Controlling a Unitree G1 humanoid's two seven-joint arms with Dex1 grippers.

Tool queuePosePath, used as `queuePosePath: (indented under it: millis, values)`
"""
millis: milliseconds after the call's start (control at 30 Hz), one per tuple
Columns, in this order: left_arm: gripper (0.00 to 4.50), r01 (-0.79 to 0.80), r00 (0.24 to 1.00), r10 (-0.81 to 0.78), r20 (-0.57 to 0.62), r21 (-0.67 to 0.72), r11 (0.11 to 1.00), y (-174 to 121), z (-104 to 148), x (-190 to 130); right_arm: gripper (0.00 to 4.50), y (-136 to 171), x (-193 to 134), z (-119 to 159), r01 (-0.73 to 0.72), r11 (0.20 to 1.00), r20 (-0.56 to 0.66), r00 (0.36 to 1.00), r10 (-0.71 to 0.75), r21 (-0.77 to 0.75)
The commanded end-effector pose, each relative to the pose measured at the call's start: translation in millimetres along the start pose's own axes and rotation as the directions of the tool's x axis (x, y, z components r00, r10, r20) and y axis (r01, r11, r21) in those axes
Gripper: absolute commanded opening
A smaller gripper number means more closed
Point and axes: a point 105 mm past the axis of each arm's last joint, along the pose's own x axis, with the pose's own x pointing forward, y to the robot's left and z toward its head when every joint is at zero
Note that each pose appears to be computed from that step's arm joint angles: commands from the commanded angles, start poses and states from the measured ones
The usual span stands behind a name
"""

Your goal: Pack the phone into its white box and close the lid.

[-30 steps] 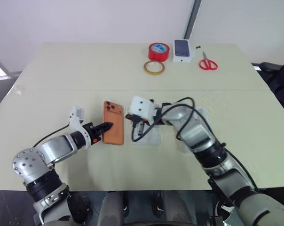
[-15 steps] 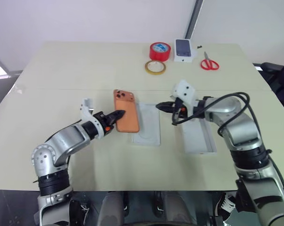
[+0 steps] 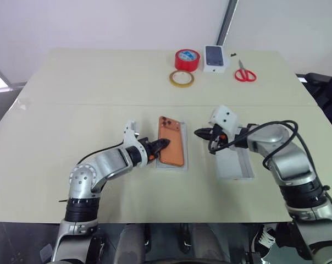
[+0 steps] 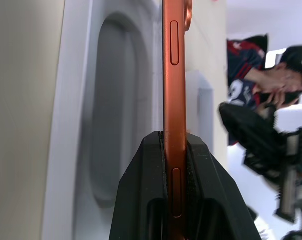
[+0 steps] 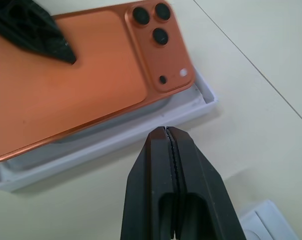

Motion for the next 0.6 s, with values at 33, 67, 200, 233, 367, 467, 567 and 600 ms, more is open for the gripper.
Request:
queuePosePath:
  millis: [33,67,200,233,367,467,567,600]
  values:
    - [0.04,0.051,0.999,-0.051,0.011,0.037,0.998,-11.3,0.8,0.1,0.0,1.0,-11.6,12.1,-0.005,1.0,0.06,0.998,0.007,-0.024]
    - [0.04,0.05,0.999,-0.05,0.013,0.036,0.998,-10.7,1.3,0.5,0.0,3.3,-12.8,10.2,-0.019,1.0,0.06,0.998,0.021,-0.022]
    - [0.04,0.047,0.999,-0.048,0.019,0.036,0.998,-8.4,3.2,3.1,0.0,12.4,-18.6,4.1,-0.078,0.997,0.074,0.994,0.077,0.02]
    - [0.04,0.048,0.999,-0.049,0.019,0.037,0.998,-8.4,3.3,4.1,0.0,14.1,-19.9,2.3,-0.089,0.996,0.074,0.993,0.087,0.028]
    - [0.04,0.054,0.999,-0.054,0.006,0.048,0.997,-9.4,2.2,8.4,0.0,14.2,-21.2,-1.2,-0.081,0.996,0.067,0.995,0.079,0.029]
    - [0.04,0.06,0.998,-0.06,0.004,0.052,0.997,-10.4,3.2,9.6,0.0,13.5,-21.1,-0.6,-0.076,0.997,0.07,0.995,0.073,0.031]
    - [0.48,0.066,0.998,-0.066,-0.004,0.061,0.996,-11.5,3.6,10.3,0.0,13.0,-20.8,-1.3,-0.068,0.997,0.068,0.996,0.066,0.031]
    - [1.0,0.068,0.998,-0.068,-0.007,0.064,0.996,-11.8,3.4,10.4,0.0,13.2,-20.7,-1.6,-0.067,0.997,0.067,0.996,0.064,0.032]
